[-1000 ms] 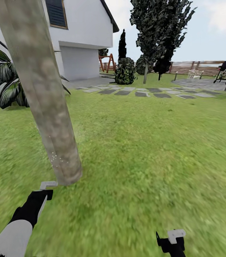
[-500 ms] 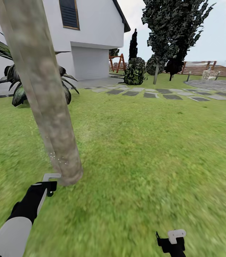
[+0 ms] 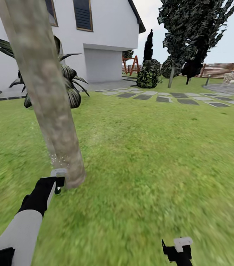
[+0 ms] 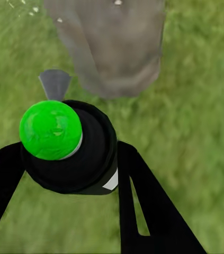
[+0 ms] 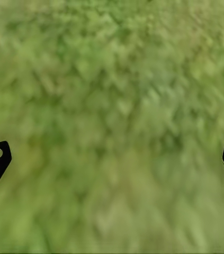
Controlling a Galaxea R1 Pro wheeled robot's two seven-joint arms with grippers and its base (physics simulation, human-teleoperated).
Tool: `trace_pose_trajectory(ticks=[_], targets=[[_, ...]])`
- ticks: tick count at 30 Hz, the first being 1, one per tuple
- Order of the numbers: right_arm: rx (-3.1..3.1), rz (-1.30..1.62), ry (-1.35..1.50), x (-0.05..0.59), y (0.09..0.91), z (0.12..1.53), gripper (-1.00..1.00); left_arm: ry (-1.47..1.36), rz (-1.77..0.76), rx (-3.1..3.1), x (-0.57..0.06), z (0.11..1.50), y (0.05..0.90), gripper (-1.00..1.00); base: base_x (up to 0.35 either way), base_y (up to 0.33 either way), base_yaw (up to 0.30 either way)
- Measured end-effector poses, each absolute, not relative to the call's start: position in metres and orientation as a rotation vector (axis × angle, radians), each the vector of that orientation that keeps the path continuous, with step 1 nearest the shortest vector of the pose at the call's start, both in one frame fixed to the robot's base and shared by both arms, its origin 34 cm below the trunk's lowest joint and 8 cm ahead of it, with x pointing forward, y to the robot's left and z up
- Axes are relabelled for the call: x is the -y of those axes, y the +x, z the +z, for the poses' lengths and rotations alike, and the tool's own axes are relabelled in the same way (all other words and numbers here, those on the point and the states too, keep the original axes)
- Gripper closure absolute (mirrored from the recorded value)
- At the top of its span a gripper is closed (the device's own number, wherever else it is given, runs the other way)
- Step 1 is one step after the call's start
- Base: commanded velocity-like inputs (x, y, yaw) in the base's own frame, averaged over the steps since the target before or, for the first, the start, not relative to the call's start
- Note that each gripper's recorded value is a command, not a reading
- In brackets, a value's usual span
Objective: In the garden, pick up the pesticide atomizer on the floor and spray pesticide onto both trees until each tree trunk is fully covered.
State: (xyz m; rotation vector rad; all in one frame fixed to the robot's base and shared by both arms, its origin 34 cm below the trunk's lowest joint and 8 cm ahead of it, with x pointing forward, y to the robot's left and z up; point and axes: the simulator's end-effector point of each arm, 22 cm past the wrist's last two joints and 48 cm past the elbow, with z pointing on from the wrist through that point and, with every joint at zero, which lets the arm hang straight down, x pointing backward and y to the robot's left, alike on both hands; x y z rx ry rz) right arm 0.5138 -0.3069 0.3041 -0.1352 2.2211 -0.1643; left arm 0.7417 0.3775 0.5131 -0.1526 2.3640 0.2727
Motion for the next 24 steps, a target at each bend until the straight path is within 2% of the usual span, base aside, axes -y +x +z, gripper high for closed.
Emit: trace_pose_trajectory(ticks=[2,4,6,8,13,16,19,22,24], targets=[[-2.221,-0.164,-0.135,0.307,0.514,0.304,-1.0,-0.164,0.301,-2.354,-0.393,0.529,0.749,1.0,0.176,-0.245,0.276],[-2.221,-0.164,-0.136,0.307,0.514,0.304,-1.0,-0.199,0.396,-2.368,-0.447,0.541,0.741,1.0,0.18,-0.241,0.276],[-2.222,-0.164,-0.136,0.307,0.514,0.304,-1.0,-0.215,0.418,-2.372,-0.465,0.543,0.736,1.0,0.181,-0.24,0.276],[-2.222,-0.164,-0.135,0.307,0.514,0.304,-1.0,-0.207,0.415,-2.379,-0.462,0.541,0.735,1.0,0.132,-0.25,0.276],[-2.222,-0.164,-0.135,0.307,0.514,0.304,-1.0,0.008,0.37,-2.384,-0.376,0.537,0.757,1.0,0.044,-0.258,0.276],[-2.222,-0.164,-0.136,0.307,0.514,0.304,-1.0,-0.017,0.395,-2.397,-0.395,0.54,0.754,1.0,0.233,-0.112,0.276],[-2.222,-0.164,-0.136,0.307,0.514,0.304,-1.0,-0.108,0.44,-2.402,-0.451,0.543,0.739,1.0,0.053,-0.008,0.149],[-2.222,-0.164,-0.135,0.307,0.514,0.304,-1.0,-0.105,0.421,-2.406,-0.451,0.542,0.739,1.0,0.008,-0.001,0.023],[-2.222,-0.164,-0.135,0.307,0.514,0.304,-1.0,-0.086,0.356,-2.399,-0.424,0.545,0.75,1.0,0.001,0.0,0.004]])
